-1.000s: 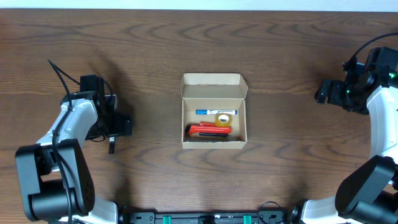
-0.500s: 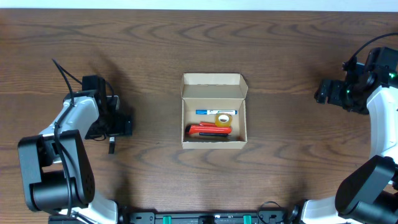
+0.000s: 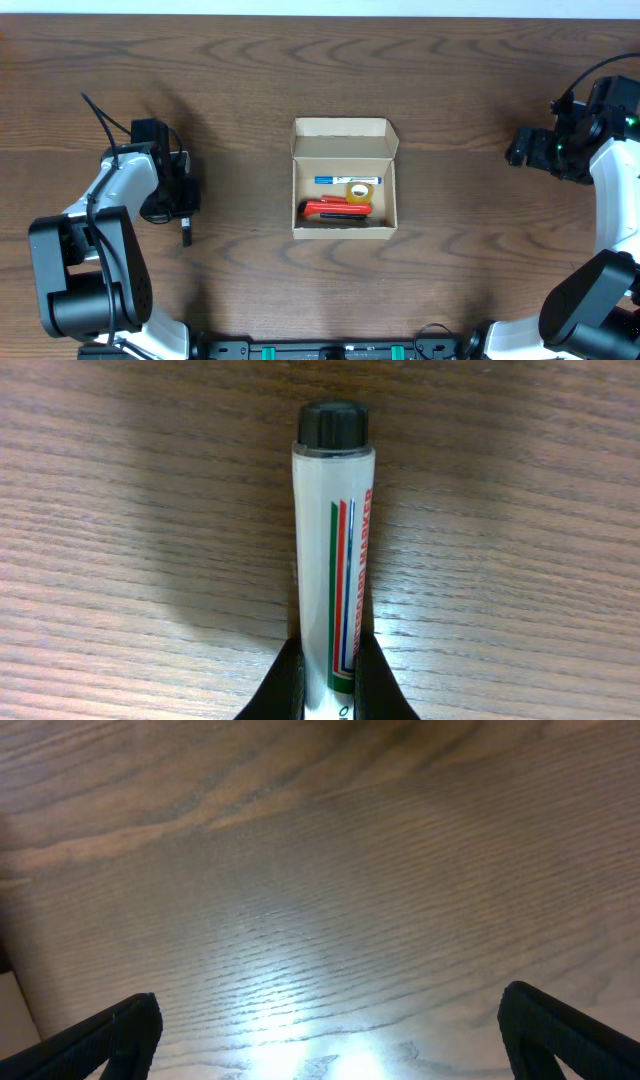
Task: Pack container
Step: 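Lift the white marker into the box and release it with left gripper, then move both grippers to the box's lid flaps on either side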
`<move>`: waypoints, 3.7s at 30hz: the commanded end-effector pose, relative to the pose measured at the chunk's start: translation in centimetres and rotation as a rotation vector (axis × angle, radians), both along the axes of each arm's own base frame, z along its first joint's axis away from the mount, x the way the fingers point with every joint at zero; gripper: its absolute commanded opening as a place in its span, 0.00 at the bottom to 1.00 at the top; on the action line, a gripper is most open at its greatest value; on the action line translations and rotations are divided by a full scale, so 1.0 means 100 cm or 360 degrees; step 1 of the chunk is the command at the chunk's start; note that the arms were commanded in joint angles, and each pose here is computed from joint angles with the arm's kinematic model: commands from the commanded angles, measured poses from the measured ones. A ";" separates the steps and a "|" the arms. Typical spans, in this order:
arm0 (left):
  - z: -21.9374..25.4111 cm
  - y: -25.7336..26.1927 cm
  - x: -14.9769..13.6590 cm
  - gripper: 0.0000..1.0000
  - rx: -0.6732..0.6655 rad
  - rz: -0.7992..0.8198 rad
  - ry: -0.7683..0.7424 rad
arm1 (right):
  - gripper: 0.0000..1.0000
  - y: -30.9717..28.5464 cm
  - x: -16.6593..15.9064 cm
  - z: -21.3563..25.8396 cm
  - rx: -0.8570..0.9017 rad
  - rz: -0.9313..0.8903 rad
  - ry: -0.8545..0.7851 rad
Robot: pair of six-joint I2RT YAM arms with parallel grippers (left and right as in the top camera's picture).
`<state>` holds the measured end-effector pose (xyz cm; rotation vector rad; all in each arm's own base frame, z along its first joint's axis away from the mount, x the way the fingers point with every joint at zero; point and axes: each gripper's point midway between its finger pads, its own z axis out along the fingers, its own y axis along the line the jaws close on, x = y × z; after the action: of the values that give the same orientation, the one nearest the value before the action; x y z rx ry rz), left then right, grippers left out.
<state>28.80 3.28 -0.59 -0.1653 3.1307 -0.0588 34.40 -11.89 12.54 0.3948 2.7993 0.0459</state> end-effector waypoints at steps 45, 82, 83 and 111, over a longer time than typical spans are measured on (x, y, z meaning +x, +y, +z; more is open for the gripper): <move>0.103 -0.285 0.008 0.06 -0.0114 -0.2735 -0.0728 | 0.99 0.001 0.000 0.004 0.0010 -0.0016 -0.0024; 0.178 -0.246 0.079 0.73 0.0180 -0.1481 -0.0865 | 0.86 0.030 0.010 0.010 0.0269 0.0075 -0.0129; 0.186 -0.241 0.082 0.72 0.0174 -0.1429 -0.0893 | 0.75 0.034 0.011 0.011 0.0301 0.0086 -0.0138; 0.147 -0.128 0.088 0.06 -0.0825 -0.0473 -0.0416 | 0.01 0.150 0.005 -0.028 0.0835 0.0293 -0.0114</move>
<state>37.73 -8.40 15.58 0.2998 2.7505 -0.6838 35.44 1.21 10.06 0.2356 2.7071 0.7608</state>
